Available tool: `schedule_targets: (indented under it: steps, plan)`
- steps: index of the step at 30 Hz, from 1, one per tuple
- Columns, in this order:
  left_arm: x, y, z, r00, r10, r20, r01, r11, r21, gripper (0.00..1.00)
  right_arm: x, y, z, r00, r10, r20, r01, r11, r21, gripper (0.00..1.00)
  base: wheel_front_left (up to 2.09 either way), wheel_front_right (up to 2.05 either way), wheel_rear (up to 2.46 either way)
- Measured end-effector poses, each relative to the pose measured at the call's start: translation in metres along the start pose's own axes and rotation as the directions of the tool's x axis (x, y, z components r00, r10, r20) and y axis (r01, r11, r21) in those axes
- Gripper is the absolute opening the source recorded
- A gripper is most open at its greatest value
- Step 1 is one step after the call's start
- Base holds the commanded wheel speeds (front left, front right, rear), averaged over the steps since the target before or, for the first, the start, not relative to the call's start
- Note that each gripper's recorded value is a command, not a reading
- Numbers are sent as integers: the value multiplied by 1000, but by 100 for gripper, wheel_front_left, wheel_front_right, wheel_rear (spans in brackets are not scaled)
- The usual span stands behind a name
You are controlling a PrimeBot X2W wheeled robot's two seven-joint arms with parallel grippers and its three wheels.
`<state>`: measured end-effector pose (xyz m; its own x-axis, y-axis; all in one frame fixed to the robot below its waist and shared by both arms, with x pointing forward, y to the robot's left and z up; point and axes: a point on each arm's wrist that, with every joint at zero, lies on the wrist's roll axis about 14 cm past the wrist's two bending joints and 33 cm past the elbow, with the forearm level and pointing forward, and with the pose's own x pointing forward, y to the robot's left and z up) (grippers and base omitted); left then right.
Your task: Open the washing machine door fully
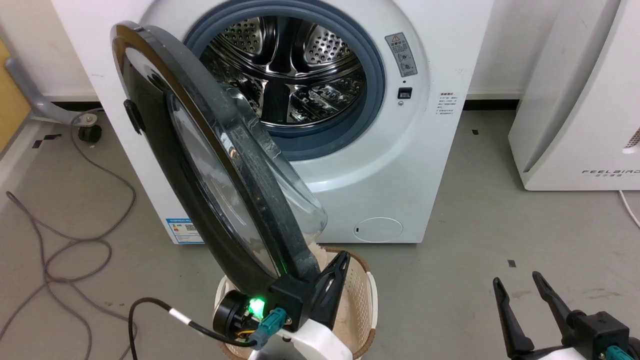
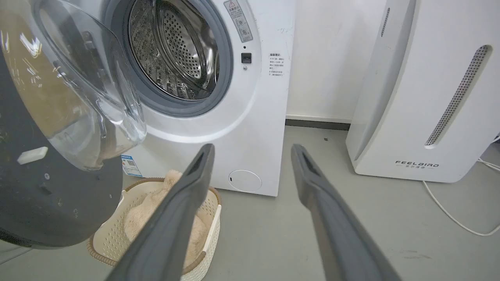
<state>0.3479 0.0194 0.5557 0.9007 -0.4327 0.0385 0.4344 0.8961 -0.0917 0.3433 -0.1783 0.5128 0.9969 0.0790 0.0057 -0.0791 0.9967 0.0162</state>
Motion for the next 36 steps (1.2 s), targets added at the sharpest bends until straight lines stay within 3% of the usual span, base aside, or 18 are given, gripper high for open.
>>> schedule_targets:
  steps: [19,36]
  plan:
    - [-33,17,-7,994,102,-32,-104,992,-74,0,6,11,-5,999,35,-13,-35,999,13,100,0,0,0]
    - [-63,46,4,966,258,33,-255,965,-62,0,26,37,-9,992,123,-25,-123,992,16,100,0,0,0]
